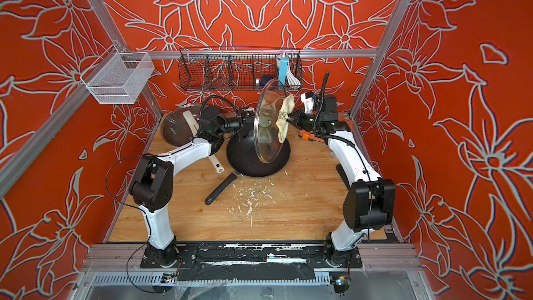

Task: Wipe the pot lid with a cloth
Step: Wipe the pot lid.

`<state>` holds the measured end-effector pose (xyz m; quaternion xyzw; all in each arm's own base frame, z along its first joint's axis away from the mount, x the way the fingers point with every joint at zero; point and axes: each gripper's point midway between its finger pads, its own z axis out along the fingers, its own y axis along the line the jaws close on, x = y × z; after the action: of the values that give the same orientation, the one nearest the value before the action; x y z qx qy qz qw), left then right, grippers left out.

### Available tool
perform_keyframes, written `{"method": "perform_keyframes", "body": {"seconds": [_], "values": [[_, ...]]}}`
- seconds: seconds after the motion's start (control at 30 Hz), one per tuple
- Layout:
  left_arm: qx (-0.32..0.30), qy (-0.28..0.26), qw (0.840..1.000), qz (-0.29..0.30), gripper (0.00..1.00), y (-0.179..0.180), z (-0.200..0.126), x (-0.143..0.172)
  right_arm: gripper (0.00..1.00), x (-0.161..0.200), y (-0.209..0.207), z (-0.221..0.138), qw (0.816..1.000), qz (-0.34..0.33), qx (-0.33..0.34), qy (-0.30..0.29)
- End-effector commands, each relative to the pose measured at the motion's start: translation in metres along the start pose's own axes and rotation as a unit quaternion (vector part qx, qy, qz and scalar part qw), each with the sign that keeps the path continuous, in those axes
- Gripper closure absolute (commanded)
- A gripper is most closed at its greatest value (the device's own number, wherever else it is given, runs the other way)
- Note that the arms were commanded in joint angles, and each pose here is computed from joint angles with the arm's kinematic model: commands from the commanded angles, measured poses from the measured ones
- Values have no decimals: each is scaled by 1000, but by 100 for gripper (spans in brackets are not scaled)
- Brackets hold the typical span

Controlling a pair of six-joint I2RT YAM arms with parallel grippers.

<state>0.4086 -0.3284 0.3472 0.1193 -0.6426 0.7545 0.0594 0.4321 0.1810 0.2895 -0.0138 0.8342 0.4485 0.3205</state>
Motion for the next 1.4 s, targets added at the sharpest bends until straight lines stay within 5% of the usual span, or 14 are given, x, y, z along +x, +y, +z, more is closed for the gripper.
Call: {"method": "perform_keyframes", "body": {"seconds": [0.0,0.43,0.97,1.37], "values": [[58,34,995,74,100,-57,2,32,100,5,3,0,1000,-18,-7,8],[59,31,995,70,100,-55,2,29,100,6,112,-31,987,-72,-146,7],[60,32,995,71,100,-56,2,31,100,39,-19,7,999,-4,-2,34],[65,24,996,64,100,-55,4,21,100,32,84,-24,992,-45,-118,23]]}}
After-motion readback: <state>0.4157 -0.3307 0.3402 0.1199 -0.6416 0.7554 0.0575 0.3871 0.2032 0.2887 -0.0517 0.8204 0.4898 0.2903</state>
